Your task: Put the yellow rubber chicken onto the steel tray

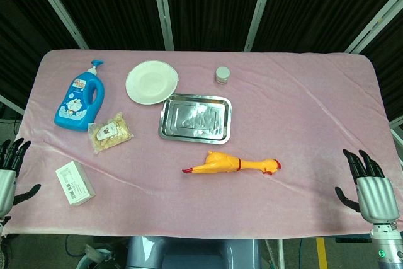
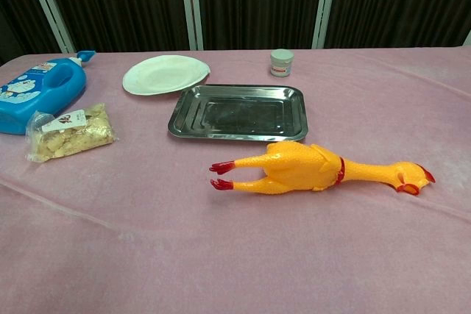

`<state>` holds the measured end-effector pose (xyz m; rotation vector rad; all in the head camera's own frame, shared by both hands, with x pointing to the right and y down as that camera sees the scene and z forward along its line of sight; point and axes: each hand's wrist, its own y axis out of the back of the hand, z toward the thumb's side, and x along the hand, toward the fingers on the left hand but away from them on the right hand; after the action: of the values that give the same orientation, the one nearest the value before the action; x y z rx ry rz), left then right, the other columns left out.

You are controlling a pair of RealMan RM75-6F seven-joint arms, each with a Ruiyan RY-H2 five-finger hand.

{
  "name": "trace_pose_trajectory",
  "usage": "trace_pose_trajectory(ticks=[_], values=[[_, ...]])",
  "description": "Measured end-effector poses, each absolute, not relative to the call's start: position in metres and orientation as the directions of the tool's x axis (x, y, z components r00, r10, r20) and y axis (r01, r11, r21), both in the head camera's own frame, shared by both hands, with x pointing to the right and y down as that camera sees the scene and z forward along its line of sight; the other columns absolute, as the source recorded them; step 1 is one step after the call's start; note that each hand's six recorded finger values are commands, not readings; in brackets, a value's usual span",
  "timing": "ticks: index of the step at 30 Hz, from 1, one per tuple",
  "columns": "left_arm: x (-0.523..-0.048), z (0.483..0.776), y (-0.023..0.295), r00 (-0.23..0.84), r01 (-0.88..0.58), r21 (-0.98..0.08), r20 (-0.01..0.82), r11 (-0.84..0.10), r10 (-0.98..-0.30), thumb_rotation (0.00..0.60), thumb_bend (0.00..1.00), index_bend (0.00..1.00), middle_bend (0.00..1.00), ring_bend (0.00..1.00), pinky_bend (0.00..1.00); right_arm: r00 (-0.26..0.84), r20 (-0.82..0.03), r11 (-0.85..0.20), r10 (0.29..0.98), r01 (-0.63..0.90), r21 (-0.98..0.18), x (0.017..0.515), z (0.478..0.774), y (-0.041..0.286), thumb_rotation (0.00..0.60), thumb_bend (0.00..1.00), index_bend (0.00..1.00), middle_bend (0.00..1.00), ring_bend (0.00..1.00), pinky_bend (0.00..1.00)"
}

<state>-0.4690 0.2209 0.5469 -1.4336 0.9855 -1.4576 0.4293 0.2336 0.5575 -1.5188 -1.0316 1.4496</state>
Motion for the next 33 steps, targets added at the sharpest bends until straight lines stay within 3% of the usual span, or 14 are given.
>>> trace_pose_trajectory(ticks=[15,22,33], values=[[-0.472,0.541,0.232,-0.004,0.037,-0.936,0.349,-0.349,-0.937,0.6,0.0,0.09,0.06,0.0,0.0,0.038,-0.348,-0.35,0.937,0.058,-0.935,0.433,0.552,0.237,0.6,0.31,0.0,0.16,0.11,0.18],[-0.471,0.54,0.232,-0.002,0.037,-0.938,0.346,-0.345,-0.938,0.6,0.0,0.09,0.06,0.0,0.0,0.045,-0.34,-0.343,0.939,0.078,-0.936,0.434,0.55,0.236,0.6,0.31,0.0,0.16,0.14,0.23],[-0.47,0.54,0.231,0.001,0.034,-0.933,0.358,-0.358,-0.934,0.6,0.0,0.1,0.07,0.0,0.0,0.146,-0.34,-0.358,0.929,0.128,-0.925,0.413,0.555,0.218,0.6,0.31,0.12,0.2,0.22,0.31]])
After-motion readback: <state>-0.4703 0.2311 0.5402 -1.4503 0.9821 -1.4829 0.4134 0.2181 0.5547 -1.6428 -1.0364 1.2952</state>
